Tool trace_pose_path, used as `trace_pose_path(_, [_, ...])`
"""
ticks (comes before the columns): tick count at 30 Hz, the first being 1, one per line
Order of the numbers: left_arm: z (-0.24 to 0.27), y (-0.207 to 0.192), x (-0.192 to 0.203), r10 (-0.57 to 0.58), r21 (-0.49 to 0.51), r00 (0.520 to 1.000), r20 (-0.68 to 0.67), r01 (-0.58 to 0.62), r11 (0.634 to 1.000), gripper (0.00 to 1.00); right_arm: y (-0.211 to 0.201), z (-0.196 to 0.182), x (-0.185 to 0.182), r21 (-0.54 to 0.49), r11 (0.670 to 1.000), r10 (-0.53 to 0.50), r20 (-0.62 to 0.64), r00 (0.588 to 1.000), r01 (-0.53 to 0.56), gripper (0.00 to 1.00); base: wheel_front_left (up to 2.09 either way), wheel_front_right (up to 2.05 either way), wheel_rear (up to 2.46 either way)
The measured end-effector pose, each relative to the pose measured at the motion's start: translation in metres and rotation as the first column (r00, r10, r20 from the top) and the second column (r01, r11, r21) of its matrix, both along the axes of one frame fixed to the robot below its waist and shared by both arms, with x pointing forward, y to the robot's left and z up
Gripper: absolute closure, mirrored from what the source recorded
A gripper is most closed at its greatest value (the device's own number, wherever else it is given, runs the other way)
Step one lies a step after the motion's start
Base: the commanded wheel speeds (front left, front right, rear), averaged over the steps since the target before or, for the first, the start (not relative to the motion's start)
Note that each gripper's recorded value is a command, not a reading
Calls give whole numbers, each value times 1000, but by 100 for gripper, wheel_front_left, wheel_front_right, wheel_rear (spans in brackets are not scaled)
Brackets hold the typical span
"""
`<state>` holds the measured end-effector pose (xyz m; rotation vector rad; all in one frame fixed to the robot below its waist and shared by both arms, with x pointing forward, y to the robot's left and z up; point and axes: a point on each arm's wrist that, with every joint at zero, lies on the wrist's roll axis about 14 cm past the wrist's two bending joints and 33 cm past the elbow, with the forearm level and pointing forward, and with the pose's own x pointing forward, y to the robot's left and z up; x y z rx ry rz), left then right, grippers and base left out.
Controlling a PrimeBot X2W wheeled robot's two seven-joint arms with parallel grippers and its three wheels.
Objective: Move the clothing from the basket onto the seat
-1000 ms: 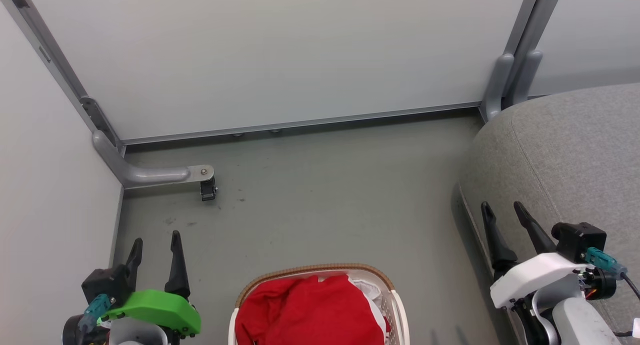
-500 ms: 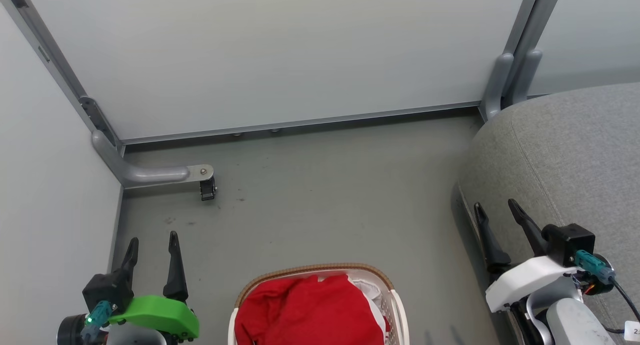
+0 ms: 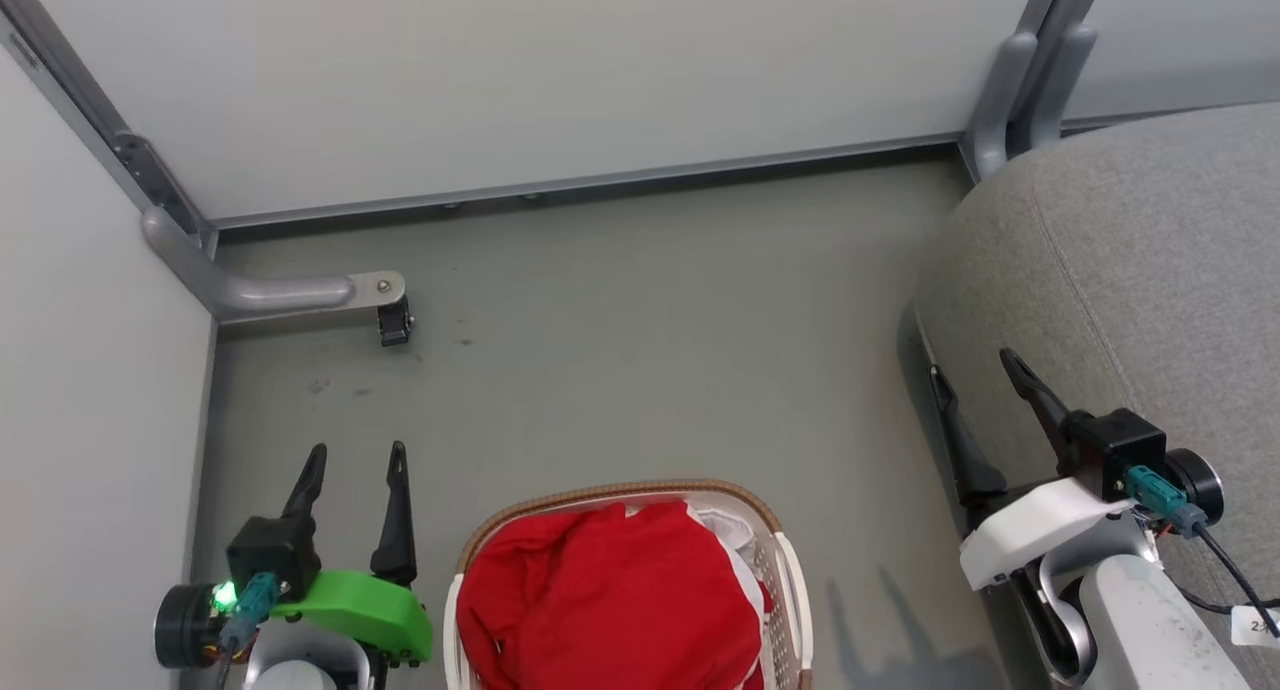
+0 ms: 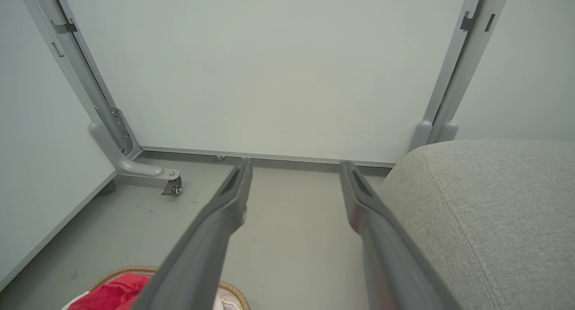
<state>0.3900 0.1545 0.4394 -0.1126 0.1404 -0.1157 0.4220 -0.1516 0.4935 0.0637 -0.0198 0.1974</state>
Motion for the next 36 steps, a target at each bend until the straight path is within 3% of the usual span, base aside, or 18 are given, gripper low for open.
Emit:
trace_pose_path(10, [-56,-57,19,-195,17,970,-145,200,980,0,-1,-30,22,-34,999,3,-54,999,-5,0,0,0,0])
trace_pose_path(21, [-112,-98,40,-315,-37,911,-266,317,948,0,1,-68,46,-10,1000,0,-128,992,-1,0,0,0,0])
trace_pose_path(27, [-159,-110,34,-359,-68,852,-380,361,930,0,-3,-98,50,-3,1000,-12,-194,981,11,0,0,0,0])
trace_pose_path(36, [-233,-115,11,-404,-102,718,-567,426,899,0,3,-140,50,22,1000,2,-294,956,5,0,0,0,0])
